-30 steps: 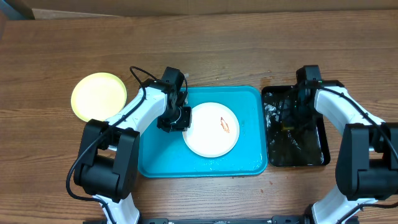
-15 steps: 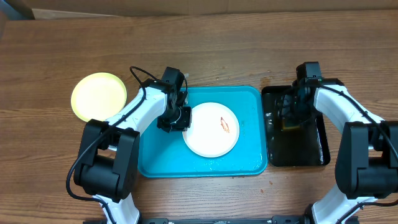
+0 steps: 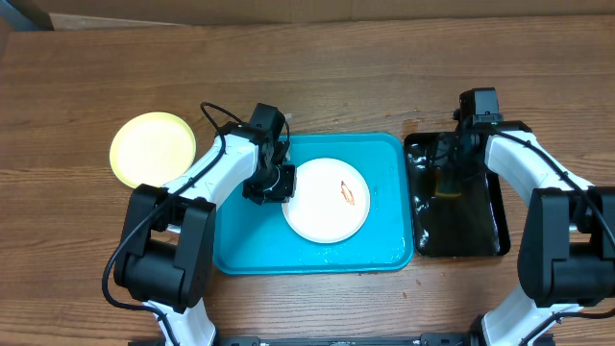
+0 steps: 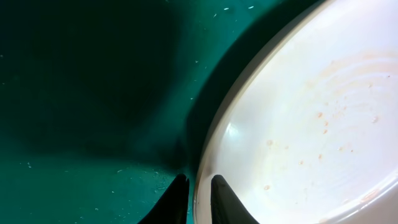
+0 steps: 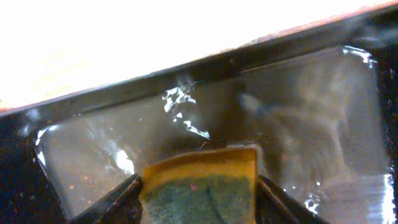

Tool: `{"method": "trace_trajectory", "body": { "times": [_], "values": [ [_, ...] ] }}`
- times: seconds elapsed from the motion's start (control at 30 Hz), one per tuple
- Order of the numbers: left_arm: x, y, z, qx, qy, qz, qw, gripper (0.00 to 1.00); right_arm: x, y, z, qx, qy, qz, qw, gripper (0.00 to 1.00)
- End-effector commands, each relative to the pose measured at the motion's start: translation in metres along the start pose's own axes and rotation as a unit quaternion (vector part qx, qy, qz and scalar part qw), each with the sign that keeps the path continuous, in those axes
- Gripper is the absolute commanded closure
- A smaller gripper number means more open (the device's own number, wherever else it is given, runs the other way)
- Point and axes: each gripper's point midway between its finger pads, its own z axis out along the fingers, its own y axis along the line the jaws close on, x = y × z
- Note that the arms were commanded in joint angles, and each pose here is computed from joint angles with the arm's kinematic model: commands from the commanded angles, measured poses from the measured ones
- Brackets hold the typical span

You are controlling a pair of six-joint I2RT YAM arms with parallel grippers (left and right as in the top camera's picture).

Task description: Clean dirty plates on tray and stack at the side

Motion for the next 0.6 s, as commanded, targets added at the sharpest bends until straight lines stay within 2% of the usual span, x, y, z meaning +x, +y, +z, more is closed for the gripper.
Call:
{"method": "trace_trajectory", "body": {
  "times": [0.0,0.07,0.1,0.13,0.17,0.2,0.43,0.5,0.53,0.57],
  "values": [
    [-0.010,-0.001,-0.009,-0.002,-0.019,0.012,1.000,0.84,-0.011,0.001,-0.002,0.001,-0.014,0.002,1.000,0.96],
    [-0.010,-0.001,-0.009,-0.002,-0.019,0.012,1.000,0.84,-0.010,0.001,-0.002,0.001,-0.013,0.002,1.000,0.96],
    [-0.010,-0.001,-0.009,-0.002,-0.019,0.012,1.000,0.85,-0.010,0.001,-0.002,0.001,-0.013,0.002,1.000,0.91],
    [-0.010,-0.001,-0.009,-0.002,-0.019,0.012,1.000,0.84,-0.010,0.001,-0.002,0.001,-0.013,0.002,1.000,0.62],
    [-0.010,-0.001,-0.009,-0.002,-0.019,0.012,1.000,0.84,-0.011,0.001,-0.002,0.000,-0.014,0.002,1.000,0.47],
    [-0.010,-0.001,-0.009,-0.002,-0.019,0.012,1.000,0.83,-0.012,0.003,-0.003,-0.005,-0.014,0.002,1.000,0.43],
    [-0.010,-0.001,-0.009,-0.002,-0.020,0.012,1.000,0.76,-0.011,0.003,-0.025,0.007,0.022,0.003,1.000,0.41],
    [-0.010,-0.001,-0.009,-0.002,-0.020,0.012,1.000,0.40,-0.004,-0.003,-0.026,0.023,0.035,0.003,0.999,0.41],
    [-0.011,-0.001,-0.009,-0.002,-0.020,0.012,1.000,0.36,-0.001,-0.006,-0.026,0.030,0.041,0.003,0.999,0.41],
    [-0.011,-0.001,-0.009,-0.002,-0.020,0.012,1.000,0.38,0.003,-0.008,-0.026,0.034,0.047,0.003,0.998,0.41]
  ]
}}
